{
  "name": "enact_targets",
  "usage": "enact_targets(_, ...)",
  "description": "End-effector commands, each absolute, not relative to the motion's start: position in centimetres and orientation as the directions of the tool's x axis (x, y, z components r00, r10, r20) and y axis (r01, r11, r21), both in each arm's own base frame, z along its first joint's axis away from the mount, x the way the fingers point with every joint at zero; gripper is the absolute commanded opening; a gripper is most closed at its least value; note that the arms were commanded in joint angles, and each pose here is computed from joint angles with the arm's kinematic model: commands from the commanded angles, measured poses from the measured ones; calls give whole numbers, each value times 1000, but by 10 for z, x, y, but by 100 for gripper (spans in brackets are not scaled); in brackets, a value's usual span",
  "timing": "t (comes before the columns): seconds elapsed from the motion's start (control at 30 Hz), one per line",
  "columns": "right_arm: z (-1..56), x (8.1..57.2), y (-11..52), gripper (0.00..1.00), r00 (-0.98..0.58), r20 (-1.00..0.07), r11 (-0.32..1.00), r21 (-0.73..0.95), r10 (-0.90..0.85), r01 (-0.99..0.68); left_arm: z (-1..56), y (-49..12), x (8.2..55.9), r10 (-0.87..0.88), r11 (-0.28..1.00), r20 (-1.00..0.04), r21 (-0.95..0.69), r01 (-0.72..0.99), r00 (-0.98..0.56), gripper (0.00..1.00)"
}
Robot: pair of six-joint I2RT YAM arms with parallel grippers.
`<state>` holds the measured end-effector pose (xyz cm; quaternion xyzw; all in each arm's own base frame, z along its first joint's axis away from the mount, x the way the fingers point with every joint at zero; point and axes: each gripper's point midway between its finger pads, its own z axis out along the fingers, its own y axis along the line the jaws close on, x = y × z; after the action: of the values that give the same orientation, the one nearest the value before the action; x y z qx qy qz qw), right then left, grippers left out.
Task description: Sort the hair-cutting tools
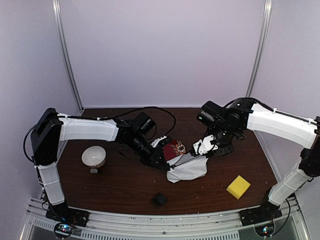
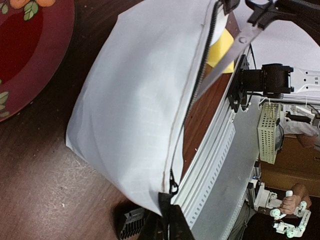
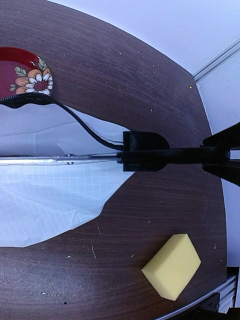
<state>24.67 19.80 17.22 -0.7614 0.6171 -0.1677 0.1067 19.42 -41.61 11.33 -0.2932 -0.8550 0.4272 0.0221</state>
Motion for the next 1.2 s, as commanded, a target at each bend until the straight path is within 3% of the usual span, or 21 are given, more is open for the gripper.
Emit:
enact_targets(0.0, 170, 259, 205, 0, 129, 122, -168, -394, -984, -904, 125, -427, 198, 524, 419, -254, -754, 505, -813, 2)
enact_targets(0.63, 144, 263, 253, 0, 110, 97, -136, -318, -989, -938, 134, -429, 198, 529, 406, -274, -750, 523, -803, 0)
enact_targets(1.17, 141, 248, 264, 0, 126, -25, -111, -330, -992, -937, 130, -417, 195, 550, 439, -257, -721, 537, -795, 0)
